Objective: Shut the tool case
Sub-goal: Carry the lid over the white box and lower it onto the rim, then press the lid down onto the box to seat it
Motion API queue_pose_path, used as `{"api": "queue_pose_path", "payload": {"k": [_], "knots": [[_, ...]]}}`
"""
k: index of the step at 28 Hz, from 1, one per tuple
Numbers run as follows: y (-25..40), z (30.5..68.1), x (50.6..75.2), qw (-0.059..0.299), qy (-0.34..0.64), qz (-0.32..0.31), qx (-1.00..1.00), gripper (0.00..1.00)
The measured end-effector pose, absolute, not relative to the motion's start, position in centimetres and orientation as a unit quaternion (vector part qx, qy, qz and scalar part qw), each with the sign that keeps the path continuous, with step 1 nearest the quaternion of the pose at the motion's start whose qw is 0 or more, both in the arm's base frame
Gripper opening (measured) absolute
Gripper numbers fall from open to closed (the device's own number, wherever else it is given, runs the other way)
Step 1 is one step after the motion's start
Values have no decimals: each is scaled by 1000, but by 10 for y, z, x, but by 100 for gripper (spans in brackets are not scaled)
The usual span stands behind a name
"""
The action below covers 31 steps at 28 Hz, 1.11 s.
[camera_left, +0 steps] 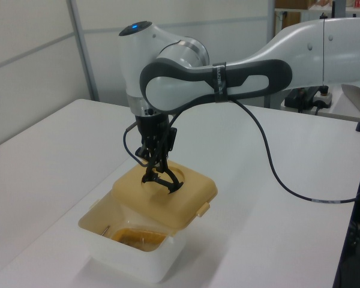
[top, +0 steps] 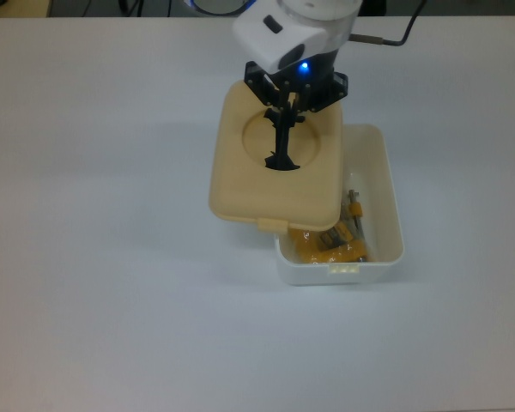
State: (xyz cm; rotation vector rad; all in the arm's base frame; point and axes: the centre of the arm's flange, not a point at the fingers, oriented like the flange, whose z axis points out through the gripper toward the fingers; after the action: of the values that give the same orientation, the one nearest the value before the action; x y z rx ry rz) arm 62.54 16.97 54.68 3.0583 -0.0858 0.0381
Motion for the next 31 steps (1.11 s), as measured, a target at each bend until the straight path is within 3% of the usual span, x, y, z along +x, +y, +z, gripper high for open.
{"api": "queue_pose_path", "payload": {"k": [13, 31], "knots": [[193, 522, 649, 35, -18, 65, 997, 11], [206, 539, 650, 29, 9, 84, 996, 11]]}}
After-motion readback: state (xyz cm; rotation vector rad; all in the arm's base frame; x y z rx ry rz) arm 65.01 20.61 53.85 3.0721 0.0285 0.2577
